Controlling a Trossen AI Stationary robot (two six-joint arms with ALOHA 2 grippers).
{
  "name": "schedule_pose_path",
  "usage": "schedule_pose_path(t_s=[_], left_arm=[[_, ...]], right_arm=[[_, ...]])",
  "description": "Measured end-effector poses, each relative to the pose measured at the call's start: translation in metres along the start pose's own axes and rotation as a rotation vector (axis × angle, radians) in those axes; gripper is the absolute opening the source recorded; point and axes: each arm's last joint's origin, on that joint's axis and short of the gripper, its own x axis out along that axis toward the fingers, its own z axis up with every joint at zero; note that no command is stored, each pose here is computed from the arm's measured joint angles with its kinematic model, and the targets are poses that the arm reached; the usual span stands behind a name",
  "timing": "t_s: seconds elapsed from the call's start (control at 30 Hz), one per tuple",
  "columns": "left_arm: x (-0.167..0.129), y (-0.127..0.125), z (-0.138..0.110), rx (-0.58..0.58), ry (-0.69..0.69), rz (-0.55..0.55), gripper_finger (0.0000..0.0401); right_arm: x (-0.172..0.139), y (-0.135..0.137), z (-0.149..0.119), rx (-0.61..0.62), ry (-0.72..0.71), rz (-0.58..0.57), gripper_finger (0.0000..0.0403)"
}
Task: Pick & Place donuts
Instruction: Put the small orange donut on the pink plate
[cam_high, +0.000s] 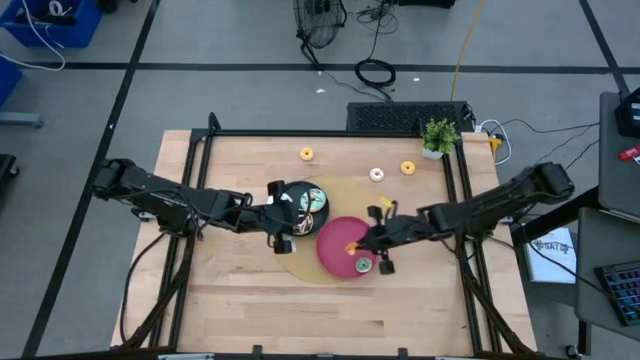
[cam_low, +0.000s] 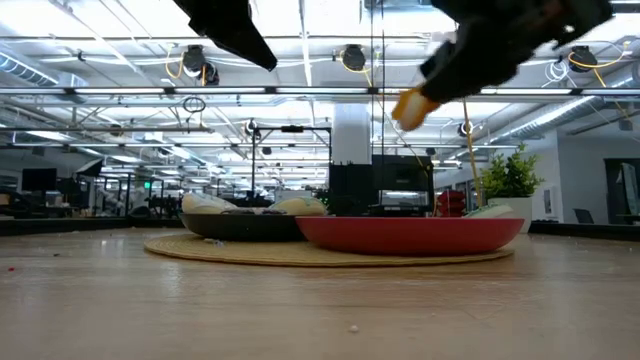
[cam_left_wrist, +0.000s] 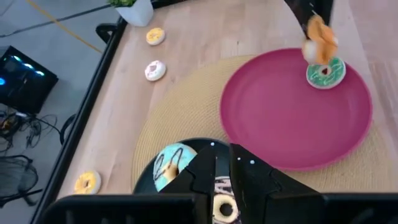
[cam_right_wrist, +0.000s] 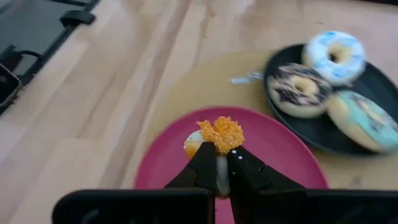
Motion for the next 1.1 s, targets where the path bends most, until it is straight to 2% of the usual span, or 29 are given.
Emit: schedule_pose_path(t_s=[0.13,0.27,0.4,0.8,0.93,1.1], left_arm=[[0.001,0.003,-0.001,0.000,0.009,0.009,0.0051],[0.004,0.007,-0.002,-0.015,0.016,0.022,0.0051],[0.005,0.011,-0.001,-0.031,0.016,0.029,0.0051],[0.008,0.018,-0.002,-0.072,0.028,0.041,0.0051],[0.008,0.018,-0.003,-0.073,0.029,0.041,0.0051],[0.008,0.018,-0.003,-0.074,0.029,0.041,0.0051]], right_arm=[[-0.011,0.001,-0.031,0.042,-0.036,-0.065,0.0008],[-0.012,-0.001,-0.065,0.096,-0.079,-0.061,0.0008],[-0.008,0.002,-0.091,0.092,-0.058,-0.052,0.0008],[0.010,0.008,-0.110,0.063,0.019,-0.039,0.0015],[0.013,0.008,-0.111,0.066,0.013,-0.041,0.0049],[0.012,0.008,-0.106,0.069,-0.029,-0.038,0.0116]])
